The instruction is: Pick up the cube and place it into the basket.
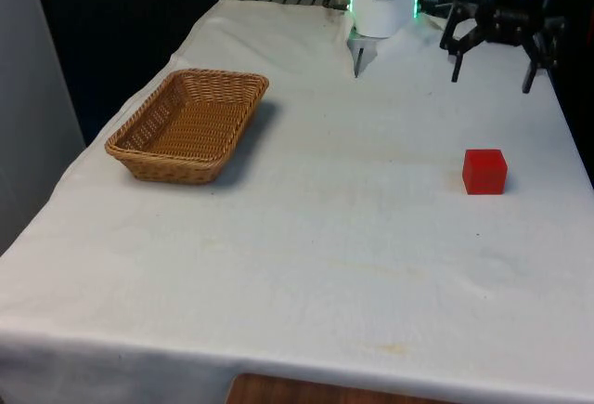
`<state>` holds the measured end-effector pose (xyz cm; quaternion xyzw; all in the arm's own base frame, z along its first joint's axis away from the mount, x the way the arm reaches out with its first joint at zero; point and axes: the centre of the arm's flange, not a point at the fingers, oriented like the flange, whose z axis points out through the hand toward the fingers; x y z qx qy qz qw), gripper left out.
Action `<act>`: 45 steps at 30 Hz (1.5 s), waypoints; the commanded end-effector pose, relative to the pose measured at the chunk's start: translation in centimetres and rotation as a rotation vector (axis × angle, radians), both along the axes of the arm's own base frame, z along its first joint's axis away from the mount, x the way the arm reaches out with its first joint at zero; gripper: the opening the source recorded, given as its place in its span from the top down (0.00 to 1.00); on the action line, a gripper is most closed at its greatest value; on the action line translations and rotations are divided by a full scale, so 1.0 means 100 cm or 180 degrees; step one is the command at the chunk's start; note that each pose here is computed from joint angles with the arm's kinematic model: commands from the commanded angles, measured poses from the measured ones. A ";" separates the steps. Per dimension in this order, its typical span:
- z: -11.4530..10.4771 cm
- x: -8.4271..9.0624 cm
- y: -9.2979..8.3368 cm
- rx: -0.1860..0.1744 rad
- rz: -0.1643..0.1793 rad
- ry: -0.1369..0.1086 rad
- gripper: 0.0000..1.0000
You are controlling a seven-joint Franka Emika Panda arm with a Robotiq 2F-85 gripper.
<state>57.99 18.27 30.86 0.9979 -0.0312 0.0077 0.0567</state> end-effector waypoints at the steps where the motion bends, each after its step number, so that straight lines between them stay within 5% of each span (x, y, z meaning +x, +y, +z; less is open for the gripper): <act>1: -0.002 0.000 0.004 0.0002 -0.0003 -0.0049 0.00; 8: -0.010 -0.002 0.007 0.0067 0.0033 -0.0143 0.00; 9: -0.010 -0.002 0.007 0.0054 0.0027 -0.0103 0.00; 10: -0.013 -0.003 0.008 0.0091 0.0059 -0.0172 0.00; 16: -0.023 -0.005 0.007 0.0168 0.0153 -0.0253 0.00; 45: -0.089 -0.004 0.001 0.0343 0.0598 -0.0279 0.00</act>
